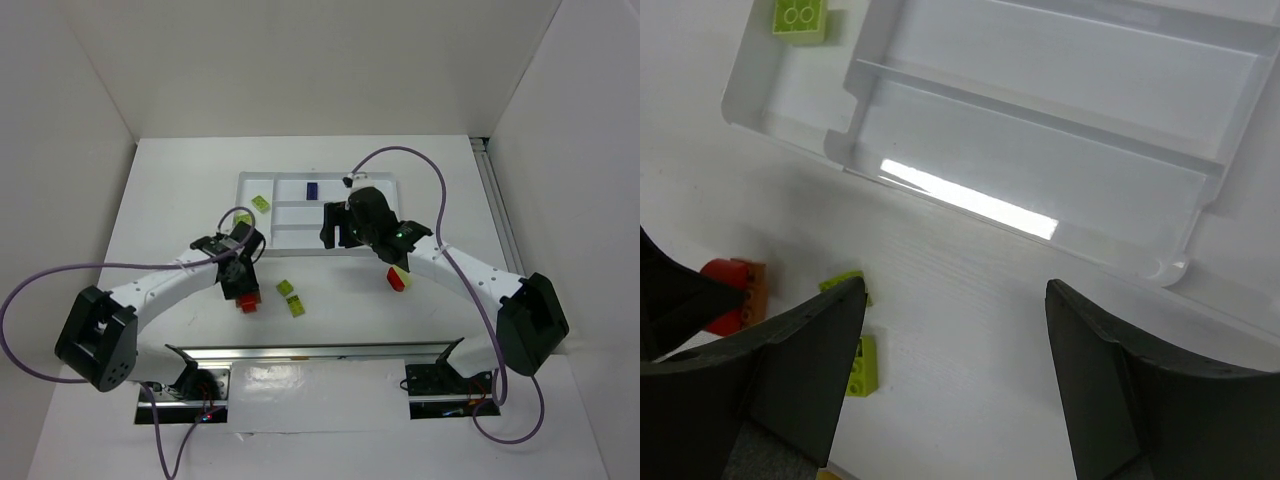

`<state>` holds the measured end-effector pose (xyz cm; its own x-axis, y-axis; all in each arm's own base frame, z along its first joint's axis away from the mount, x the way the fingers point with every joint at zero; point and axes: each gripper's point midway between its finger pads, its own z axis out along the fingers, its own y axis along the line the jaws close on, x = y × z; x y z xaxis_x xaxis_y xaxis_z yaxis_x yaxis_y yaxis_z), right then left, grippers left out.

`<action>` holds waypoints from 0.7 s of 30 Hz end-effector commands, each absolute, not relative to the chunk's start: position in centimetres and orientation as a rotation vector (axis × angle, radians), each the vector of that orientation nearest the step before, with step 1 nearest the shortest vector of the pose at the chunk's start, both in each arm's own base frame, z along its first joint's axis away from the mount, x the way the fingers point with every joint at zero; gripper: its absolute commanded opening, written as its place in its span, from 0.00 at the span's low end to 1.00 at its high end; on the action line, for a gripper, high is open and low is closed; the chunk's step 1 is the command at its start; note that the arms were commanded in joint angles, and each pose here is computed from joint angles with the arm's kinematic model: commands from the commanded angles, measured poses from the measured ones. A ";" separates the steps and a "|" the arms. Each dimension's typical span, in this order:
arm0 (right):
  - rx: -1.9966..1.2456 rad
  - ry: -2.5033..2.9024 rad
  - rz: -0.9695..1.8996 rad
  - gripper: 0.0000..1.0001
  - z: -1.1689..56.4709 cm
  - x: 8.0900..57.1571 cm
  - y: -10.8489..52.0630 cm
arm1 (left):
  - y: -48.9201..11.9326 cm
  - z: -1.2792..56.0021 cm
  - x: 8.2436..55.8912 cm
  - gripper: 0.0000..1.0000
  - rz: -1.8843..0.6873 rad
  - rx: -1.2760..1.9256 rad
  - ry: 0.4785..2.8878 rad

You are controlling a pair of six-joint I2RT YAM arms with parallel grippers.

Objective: Sort the legos into containers by color

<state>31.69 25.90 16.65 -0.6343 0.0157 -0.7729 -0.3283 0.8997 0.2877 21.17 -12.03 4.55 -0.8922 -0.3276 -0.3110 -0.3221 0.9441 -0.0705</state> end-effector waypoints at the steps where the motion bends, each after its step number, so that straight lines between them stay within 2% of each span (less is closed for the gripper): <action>1: -0.257 2.161 0.626 0.79 19.1 31.1 26.9 | -13.5 11.3 24.6 0.00 -0.199 -0.376 2.641; 2: -0.276 2.161 0.672 0.79 19.4 30.5 27.1 | -13.7 11.4 24.7 0.00 -0.236 -0.323 2.651; 4: -0.288 2.110 0.797 0.79 20.5 30.0 27.0 | -16.1 15.6 25.7 0.00 -0.439 -0.125 2.562; 6: -0.339 2.005 0.997 0.79 23.8 28.3 27.8 | -17.7 18.8 27.1 0.00 -0.564 0.009 2.436; 10: -0.403 1.946 1.129 0.80 25.8 26.4 28.0 | -20.6 21.5 27.9 0.00 -0.731 0.135 2.364; 14: -0.468 1.917 1.201 0.83 26.6 24.4 30.0 | -22.1 22.4 28.8 0.00 -0.814 0.176 2.327; 21: -0.426 1.970 1.237 0.81 25.5 25.0 32.3 | -22.6 22.4 29.4 0.00 -0.825 0.183 2.329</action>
